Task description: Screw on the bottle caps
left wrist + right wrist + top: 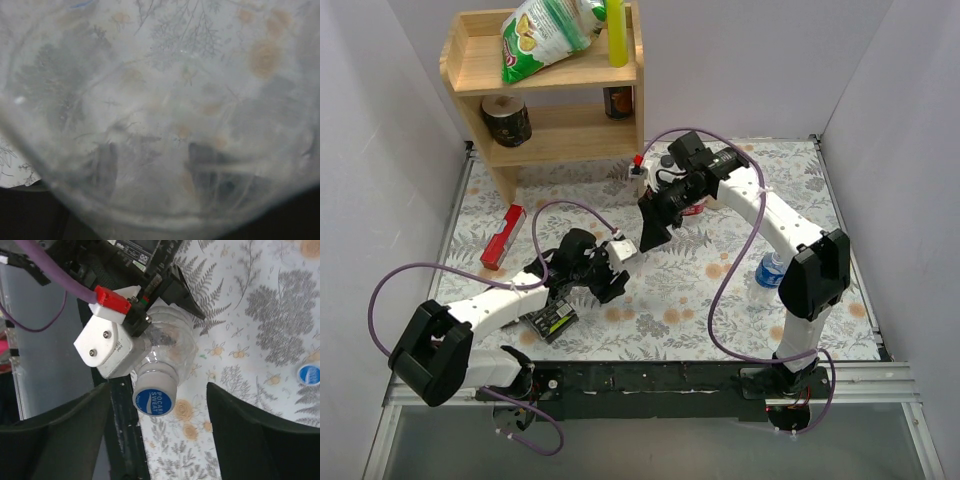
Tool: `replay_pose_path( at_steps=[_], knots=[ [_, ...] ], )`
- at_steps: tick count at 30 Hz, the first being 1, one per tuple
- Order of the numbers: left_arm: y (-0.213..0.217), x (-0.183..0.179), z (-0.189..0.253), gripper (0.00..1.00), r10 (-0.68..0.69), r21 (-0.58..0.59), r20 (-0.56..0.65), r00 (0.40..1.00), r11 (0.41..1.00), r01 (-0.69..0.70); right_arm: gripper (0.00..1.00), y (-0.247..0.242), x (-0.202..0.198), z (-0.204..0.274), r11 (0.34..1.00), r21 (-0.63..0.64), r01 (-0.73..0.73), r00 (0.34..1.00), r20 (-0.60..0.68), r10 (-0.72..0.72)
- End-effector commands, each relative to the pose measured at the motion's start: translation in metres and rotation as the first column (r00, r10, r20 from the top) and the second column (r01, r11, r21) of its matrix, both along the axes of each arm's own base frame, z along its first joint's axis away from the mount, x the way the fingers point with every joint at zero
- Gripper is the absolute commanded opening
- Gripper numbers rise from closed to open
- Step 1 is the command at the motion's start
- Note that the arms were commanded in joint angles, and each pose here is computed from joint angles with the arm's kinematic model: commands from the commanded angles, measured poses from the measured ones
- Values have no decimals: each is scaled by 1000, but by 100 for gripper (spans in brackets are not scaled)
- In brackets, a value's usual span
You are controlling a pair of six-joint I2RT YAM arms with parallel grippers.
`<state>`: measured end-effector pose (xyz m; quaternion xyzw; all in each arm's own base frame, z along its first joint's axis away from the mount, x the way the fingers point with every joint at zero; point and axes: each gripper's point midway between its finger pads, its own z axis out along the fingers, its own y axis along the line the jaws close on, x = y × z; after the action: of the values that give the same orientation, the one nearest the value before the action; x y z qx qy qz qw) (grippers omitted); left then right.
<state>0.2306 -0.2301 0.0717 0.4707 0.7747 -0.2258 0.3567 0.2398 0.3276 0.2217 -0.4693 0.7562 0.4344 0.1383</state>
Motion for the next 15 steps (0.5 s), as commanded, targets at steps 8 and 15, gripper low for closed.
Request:
replay_pose_path(
  at_steps=[8,15],
  knots=[
    [3,-38,1,0,-332,41,-130,934,940,339,91,-40,-54,82,877,161,-452,790,529,310],
    [-7,-65,14,0,-519,-62,-178,836,854,517,67,-47,-76,31,753,-140,-643,410,768,493]
  ],
)
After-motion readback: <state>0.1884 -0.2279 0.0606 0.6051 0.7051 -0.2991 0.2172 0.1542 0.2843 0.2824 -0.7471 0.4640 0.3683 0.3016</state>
